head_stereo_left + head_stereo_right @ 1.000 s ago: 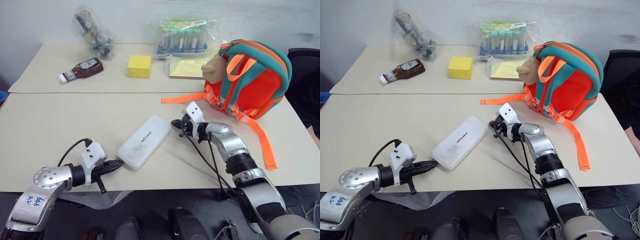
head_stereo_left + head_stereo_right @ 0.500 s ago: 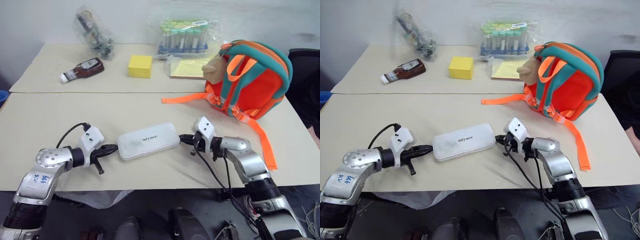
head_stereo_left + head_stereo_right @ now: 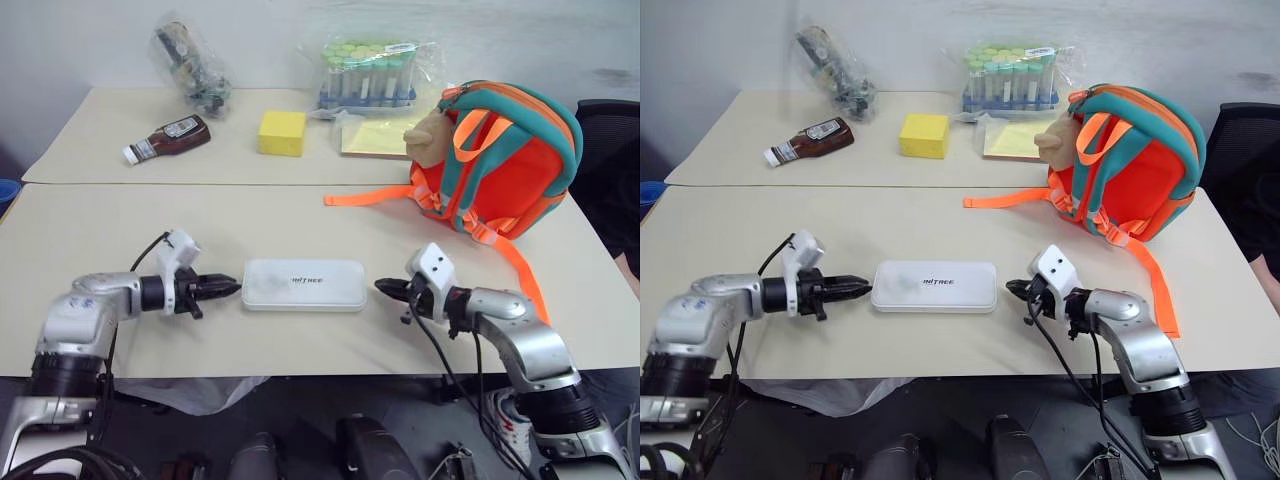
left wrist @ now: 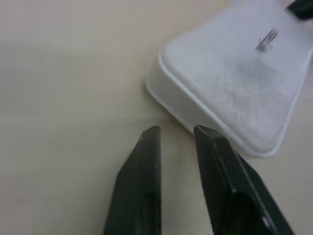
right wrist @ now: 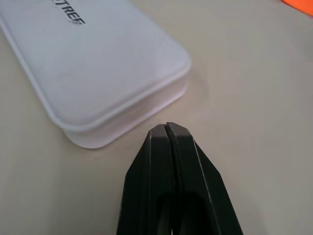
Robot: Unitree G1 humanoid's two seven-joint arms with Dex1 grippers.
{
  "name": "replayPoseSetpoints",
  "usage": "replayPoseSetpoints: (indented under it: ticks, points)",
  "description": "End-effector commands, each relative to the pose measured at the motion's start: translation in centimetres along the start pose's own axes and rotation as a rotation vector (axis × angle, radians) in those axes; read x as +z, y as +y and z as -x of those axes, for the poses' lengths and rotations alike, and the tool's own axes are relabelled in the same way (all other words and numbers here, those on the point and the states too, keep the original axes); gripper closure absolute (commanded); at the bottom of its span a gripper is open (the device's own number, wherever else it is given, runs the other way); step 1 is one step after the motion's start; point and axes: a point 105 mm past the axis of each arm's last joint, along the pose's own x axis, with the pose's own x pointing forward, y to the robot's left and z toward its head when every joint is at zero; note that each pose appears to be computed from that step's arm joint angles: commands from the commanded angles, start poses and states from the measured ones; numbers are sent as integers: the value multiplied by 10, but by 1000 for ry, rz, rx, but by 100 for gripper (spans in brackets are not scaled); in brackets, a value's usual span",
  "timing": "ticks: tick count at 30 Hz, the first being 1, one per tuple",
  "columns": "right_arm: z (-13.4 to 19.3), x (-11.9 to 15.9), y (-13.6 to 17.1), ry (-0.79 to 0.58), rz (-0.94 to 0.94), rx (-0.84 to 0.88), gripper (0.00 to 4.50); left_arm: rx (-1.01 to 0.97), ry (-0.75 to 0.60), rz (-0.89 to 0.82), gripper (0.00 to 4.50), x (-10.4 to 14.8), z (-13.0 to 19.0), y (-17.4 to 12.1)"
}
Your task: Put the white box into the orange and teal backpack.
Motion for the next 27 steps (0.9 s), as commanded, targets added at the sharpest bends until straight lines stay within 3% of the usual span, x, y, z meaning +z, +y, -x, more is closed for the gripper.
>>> replayPoseSetpoints:
  ticks: [1,5,8,12,19,27]
  points:
    - [9,8,-6,-24,43,-6,450,-83,41,227,214,6,9,-12]
    - [14,2,-5,4,75,24,450,-73,64,411,97,6,6,-3]
    - [16,1,-6,6,76,18,450,-20,119,449,8,-1,-4,7]
    - [15,1,-4,4,78,33,450,-30,190,447,3,-13,-19,8]
    - [3,4,4,-4,81,65,450,-132,201,422,3,-6,-63,-9]
    - [-5,9,2,-19,81,51,450,-277,203,445,3,2,-76,-34]
